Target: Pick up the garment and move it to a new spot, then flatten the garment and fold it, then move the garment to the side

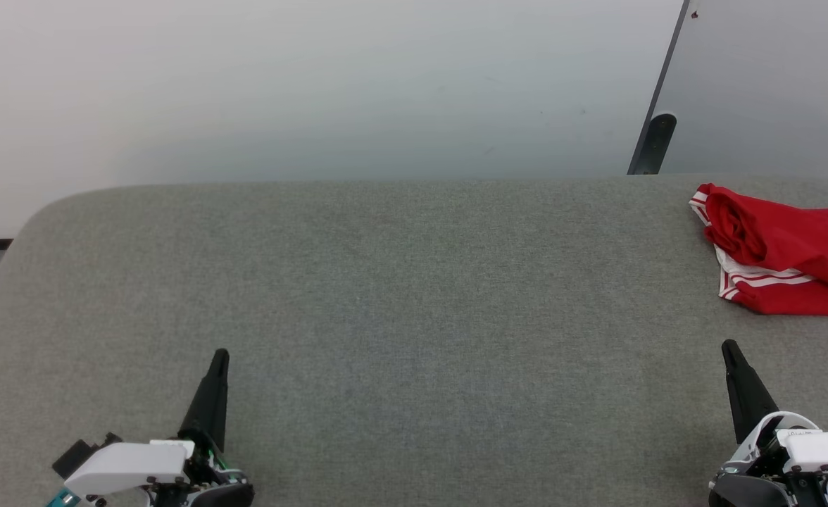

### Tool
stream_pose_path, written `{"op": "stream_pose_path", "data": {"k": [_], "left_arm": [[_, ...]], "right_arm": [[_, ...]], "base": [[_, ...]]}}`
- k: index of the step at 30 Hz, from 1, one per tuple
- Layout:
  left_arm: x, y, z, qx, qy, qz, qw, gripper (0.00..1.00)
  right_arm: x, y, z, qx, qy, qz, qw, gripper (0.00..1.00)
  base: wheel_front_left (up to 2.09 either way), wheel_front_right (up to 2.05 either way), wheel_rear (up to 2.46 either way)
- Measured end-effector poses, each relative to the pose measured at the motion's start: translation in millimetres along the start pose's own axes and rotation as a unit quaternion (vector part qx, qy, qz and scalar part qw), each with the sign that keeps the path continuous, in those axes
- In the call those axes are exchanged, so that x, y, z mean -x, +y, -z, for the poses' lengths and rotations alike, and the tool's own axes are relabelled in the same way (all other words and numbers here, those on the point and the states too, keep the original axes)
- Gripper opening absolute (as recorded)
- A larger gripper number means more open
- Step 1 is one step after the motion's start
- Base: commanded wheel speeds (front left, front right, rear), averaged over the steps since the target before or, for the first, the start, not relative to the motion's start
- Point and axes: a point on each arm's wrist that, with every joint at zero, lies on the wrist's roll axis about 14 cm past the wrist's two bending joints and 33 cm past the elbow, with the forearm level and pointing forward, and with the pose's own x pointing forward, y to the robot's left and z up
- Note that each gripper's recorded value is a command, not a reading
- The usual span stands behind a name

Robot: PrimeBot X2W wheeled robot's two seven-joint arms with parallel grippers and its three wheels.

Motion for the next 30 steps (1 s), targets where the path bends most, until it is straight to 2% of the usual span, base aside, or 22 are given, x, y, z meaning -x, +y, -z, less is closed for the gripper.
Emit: {"op": "stream_pose_path", "data": {"k": [30], "left_arm": [[0.0, -0.1, 0.0, 0.000, 0.000, 0.000, 1.000, 0.00]], "right_arm": [[0.0, 0.1, 0.0, 0.000, 0.000, 0.000, 1.000, 0.00]], "base": [[0.00, 0.00, 0.00]]}}
